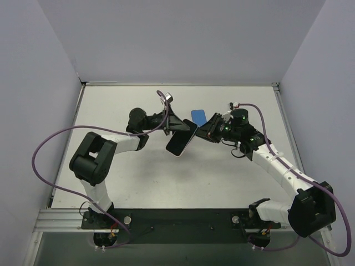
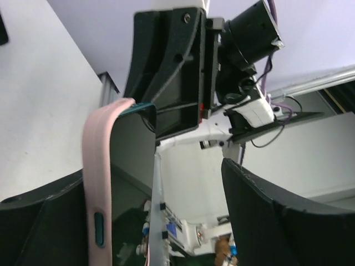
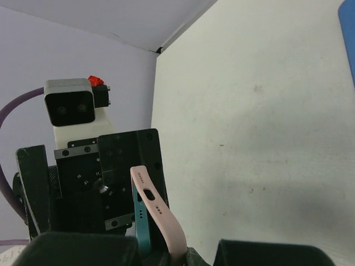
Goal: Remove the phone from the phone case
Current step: Remove the phone case from the phone.
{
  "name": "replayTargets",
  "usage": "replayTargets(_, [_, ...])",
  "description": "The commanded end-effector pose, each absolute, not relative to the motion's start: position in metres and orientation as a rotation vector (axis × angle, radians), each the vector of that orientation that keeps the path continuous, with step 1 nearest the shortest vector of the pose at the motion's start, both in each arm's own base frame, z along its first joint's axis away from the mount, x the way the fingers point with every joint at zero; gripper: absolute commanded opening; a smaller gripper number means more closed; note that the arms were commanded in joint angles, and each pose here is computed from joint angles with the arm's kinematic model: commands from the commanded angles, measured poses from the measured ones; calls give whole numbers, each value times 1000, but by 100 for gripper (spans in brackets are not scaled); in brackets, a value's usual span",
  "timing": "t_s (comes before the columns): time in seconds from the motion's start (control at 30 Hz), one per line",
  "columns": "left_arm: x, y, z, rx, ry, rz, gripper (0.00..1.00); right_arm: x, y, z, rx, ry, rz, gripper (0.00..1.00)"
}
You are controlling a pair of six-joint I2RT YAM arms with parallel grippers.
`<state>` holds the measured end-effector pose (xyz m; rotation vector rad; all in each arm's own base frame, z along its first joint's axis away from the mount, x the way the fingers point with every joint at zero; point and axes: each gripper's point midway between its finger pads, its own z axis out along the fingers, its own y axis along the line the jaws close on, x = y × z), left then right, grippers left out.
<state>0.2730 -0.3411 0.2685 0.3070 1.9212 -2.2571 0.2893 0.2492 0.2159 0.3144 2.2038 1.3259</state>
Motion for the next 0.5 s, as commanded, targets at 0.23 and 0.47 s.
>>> replayTargets(0.23, [302, -321, 248, 276, 1875, -1802, 90, 264, 219, 182, 256, 2467, 1030, 0])
replayTargets(0.47, [319, -306, 197, 134, 2148, -1507, 92, 266, 197, 162, 225, 2611, 706, 0])
